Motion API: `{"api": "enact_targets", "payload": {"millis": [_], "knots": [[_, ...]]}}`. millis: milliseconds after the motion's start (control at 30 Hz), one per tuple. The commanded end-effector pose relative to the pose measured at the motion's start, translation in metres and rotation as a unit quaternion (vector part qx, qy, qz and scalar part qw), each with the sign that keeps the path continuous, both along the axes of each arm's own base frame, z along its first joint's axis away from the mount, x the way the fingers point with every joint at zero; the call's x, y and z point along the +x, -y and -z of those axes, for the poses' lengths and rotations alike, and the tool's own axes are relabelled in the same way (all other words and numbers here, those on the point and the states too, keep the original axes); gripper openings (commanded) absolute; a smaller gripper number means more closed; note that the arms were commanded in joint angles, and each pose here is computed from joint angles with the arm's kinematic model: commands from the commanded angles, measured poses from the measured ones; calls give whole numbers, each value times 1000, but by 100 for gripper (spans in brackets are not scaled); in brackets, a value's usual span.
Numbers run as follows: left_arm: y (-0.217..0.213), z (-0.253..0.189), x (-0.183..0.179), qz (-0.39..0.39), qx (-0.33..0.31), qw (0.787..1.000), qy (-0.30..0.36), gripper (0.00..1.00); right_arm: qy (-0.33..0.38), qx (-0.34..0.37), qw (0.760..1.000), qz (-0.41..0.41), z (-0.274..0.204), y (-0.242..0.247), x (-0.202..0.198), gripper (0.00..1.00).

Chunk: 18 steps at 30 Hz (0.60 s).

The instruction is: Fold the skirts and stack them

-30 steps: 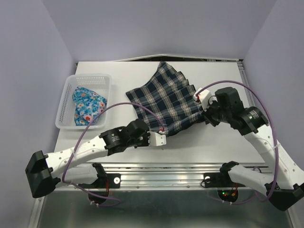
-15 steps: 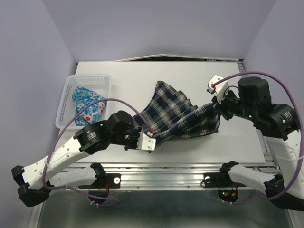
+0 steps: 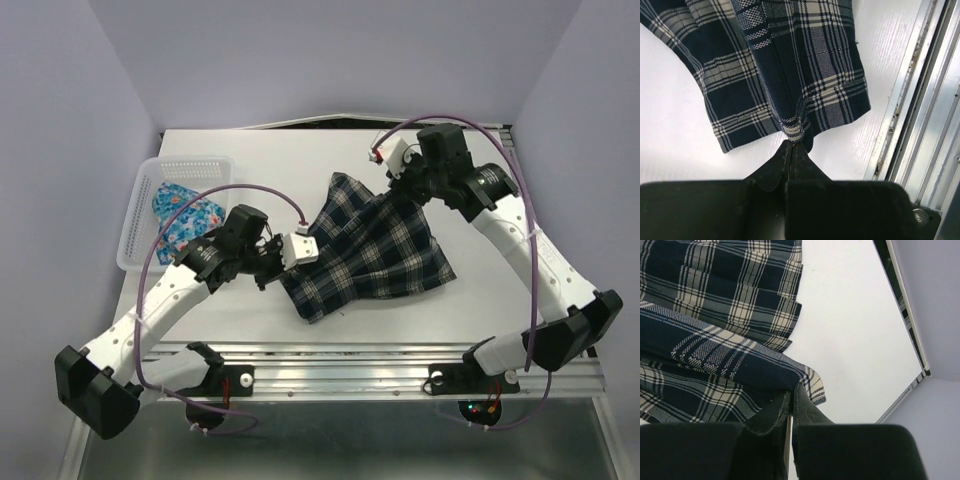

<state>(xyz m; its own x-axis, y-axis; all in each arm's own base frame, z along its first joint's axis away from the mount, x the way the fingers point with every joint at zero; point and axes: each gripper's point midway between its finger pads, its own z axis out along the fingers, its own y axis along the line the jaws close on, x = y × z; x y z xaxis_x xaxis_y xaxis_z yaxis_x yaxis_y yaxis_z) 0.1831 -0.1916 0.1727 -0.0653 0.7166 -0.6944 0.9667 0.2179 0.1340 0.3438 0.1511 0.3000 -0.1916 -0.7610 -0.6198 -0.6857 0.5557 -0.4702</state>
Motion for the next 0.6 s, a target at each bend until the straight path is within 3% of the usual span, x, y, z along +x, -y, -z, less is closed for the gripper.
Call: {"api": "enact_targets", "payload": {"millis": [0,267,567], "knots": [[-9,16,10,-20,-3,999,-37,0,102,10,995,2,-35,-10,43,1],[-23,33,62,-76,-2,995,-61,0,96,-13,995,-13,-2,-31,84,1],[-28,63,91,-87,14,993,-82,0,79,-24,996,-19,42,-52,122,1]]}}
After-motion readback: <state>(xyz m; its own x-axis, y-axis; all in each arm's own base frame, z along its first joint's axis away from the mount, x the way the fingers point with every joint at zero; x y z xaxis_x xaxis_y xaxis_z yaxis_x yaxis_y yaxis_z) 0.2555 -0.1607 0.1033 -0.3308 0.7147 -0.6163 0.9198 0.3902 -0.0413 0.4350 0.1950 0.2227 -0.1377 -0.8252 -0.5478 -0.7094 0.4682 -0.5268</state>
